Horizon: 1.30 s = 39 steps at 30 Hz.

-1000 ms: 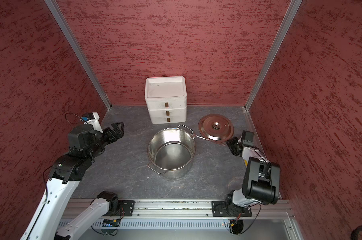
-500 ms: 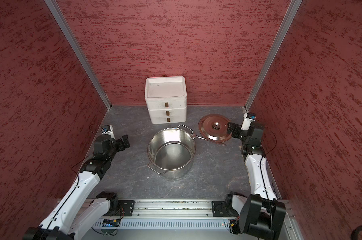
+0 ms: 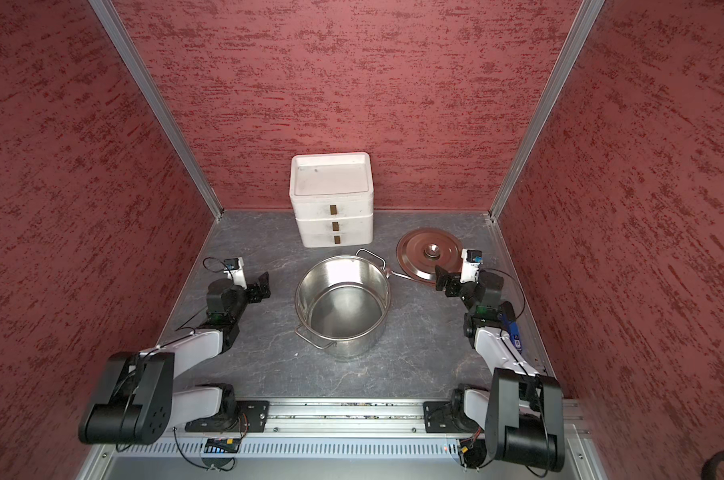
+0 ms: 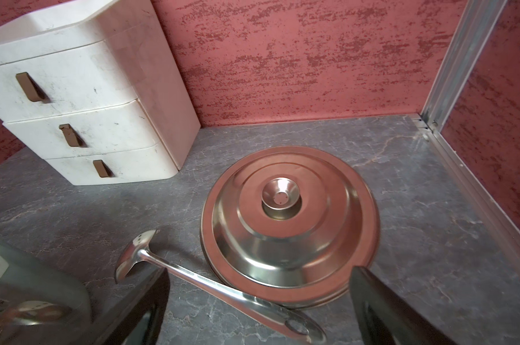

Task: Stir the soup with a spoon
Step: Reset both arms

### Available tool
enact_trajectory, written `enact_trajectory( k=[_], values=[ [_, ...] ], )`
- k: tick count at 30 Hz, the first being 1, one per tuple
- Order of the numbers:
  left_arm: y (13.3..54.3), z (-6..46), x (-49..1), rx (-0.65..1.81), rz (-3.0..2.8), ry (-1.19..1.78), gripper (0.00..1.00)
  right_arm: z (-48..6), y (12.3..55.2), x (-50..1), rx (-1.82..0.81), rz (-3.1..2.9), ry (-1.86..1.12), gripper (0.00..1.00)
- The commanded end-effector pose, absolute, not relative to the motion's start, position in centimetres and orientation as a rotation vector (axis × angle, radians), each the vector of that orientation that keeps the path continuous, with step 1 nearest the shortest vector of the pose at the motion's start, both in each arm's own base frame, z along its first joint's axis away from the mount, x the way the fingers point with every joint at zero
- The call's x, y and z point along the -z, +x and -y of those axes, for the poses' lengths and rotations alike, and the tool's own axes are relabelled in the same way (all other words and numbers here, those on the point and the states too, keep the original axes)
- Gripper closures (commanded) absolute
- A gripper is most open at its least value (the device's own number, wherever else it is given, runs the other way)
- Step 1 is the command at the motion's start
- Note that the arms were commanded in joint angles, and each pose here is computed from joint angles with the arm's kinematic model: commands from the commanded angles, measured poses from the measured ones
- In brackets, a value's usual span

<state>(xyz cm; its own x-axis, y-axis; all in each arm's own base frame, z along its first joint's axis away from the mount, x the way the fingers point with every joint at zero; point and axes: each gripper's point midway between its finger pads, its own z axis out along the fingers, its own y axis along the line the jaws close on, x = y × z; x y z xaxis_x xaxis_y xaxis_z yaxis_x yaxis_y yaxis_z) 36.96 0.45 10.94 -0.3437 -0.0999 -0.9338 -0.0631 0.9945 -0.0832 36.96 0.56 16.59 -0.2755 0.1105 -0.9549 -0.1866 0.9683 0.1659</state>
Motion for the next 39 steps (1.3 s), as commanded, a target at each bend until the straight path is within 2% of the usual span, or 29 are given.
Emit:
enact_trajectory(
  k=[1, 3, 15, 39],
  values=[
    [38.9, -0.6, -13.7, 0.032, -1.779, -0.078, 0.00, -1.5, 37.6, -17.9, -0.272, -1.726, -0.104, 0.01],
    [39.1, -0.4, -12.0, 0.037, -1.782, -0.071, 0.00, -1.6, 37.7, -17.2, -0.260, -1.727, -0.102, 0.02],
    [40.0, -1.6, -11.8, 0.025, -1.811, -0.130, 0.00, -1.4, 40.0, -11.7, -0.193, -1.809, -0.063, 0.02],
    [40.0, -1.4, -11.6, 0.041, -1.819, -0.114, 0.00, -1.0, 40.3, -11.7, -0.139, -1.815, -0.029, 0.02]
  ],
)
